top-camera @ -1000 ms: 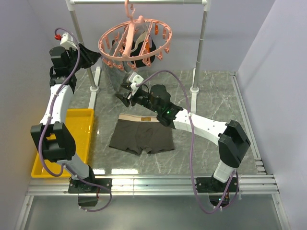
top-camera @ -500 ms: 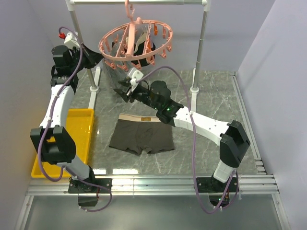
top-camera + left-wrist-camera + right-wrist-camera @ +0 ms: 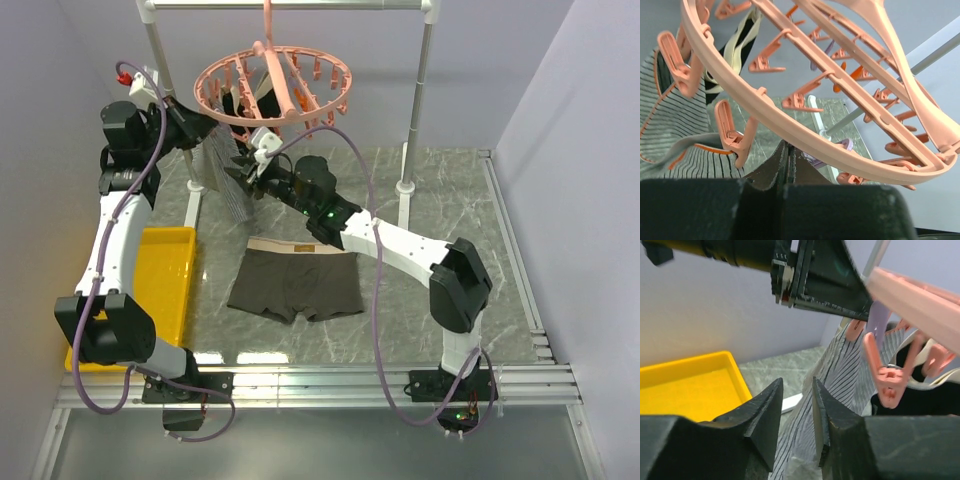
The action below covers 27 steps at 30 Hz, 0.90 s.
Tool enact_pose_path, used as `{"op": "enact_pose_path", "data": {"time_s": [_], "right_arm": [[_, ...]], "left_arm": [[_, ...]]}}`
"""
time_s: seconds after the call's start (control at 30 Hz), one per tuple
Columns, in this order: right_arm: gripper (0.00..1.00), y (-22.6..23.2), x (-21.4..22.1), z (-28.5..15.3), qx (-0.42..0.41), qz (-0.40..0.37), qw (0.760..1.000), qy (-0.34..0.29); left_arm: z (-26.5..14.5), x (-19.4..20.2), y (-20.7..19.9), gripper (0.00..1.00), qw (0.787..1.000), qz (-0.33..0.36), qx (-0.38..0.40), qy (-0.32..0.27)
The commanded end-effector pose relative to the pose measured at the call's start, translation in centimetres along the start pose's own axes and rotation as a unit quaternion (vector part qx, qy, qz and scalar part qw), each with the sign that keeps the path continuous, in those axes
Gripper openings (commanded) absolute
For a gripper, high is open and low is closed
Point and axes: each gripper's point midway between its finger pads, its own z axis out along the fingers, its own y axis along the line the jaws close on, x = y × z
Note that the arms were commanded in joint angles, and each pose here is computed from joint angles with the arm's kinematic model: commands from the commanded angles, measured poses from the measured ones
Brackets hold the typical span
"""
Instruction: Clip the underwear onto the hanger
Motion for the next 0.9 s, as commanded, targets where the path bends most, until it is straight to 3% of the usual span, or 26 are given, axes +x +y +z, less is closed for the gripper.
{"op": "enact_pose_path", "data": {"time_s": [0.0,0.33,0.63,0.87], "right_arm": [[0.36,-0.7,-3.3,1.1,0.0,-0.007,0.999,-0.051],[0.36,-4.6,-2.5,3.1,0.084,-0.027,0.994,-0.067],[0.33,-6.2,-1.8,3.6,0.106,-0.051,0.991,-0.066],[0.38,-5.8,-2.1,4.4,0.087,-0.078,0.99,-0.074]], "left_arm": [[-0.9,-0.5,-1.5,0.0,1.0,0.0,0.014,-0.011],[-1.7,0.2,-2.0,0.0,1.0,0.012,0.021,-0.001],[-2.3,0.2,-2.3,0.0,1.0,0.017,0.019,0.001],[-2.3,0.6,-1.9,0.0,1.0,0.011,0.011,0.007]]}}
